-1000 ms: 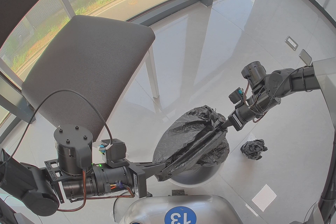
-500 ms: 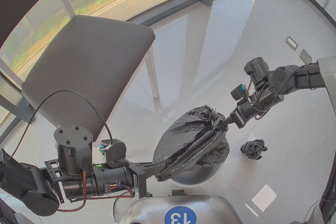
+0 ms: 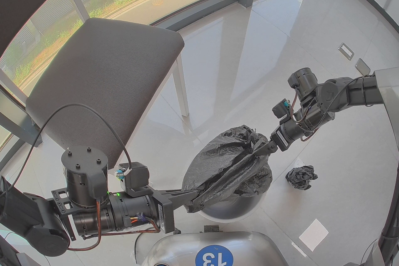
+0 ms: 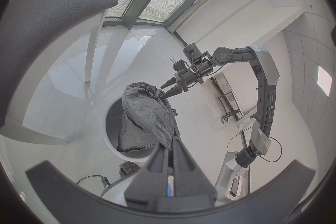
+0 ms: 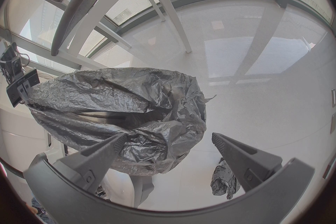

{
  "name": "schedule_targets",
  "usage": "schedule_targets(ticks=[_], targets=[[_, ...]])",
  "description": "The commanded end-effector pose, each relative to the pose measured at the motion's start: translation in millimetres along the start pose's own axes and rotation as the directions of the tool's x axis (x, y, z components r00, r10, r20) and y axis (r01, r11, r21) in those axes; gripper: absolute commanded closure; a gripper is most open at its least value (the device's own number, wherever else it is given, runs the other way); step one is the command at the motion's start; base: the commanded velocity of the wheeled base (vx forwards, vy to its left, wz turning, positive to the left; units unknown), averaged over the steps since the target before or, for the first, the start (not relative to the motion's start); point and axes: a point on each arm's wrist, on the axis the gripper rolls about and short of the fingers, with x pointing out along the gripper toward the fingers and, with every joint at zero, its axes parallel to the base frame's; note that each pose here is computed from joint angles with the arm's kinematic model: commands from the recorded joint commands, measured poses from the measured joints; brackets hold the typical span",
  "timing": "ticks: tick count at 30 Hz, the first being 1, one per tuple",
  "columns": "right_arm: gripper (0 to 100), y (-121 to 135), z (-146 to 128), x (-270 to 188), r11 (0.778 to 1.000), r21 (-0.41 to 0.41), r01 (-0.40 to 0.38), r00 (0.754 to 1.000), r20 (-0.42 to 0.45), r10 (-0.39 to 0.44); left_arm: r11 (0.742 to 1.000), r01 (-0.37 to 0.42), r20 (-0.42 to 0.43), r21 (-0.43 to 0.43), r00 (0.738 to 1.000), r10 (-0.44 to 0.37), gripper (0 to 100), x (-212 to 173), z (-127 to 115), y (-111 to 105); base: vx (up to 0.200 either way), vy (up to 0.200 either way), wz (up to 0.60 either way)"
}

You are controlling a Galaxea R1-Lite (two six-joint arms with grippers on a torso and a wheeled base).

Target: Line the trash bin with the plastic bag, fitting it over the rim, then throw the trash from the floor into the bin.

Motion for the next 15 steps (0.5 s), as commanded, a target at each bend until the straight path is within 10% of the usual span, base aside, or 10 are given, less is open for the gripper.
schedule_targets(ticks=[1,7,8,15], targets=[[0,-4.0,-1.9,13.4,1.0,0.005,-0.008,1.0,-0.017,0.008,1.0,0.001,0.004,0.002,1.0,-0.001,100,0.3,0.9,-0.2,0.0,0.0,0.0],[0,-7.1,-5.0,21.3,1.0,0.003,-0.013,0.999,-0.033,0.013,1.0,0.001,0.003,0.001,1.0,-0.001,100,0.6,0.7,0.0,0.0,0.0,0.0],[100,-7.6,-5.4,22.9,1.0,0.001,-0.014,0.999,-0.036,0.014,1.0,0.001,0.004,0.002,1.0,-0.001,100,0.8,1.1,-0.1,0.0,0.0,0.0],[100,-8.4,-5.1,25.0,1.0,0.013,-0.014,0.999,-0.037,0.015,1.0,0.0,0.002,0.001,1.0,0.0,100,1.9,1.0,0.2,0.0,0.0,0.0]])
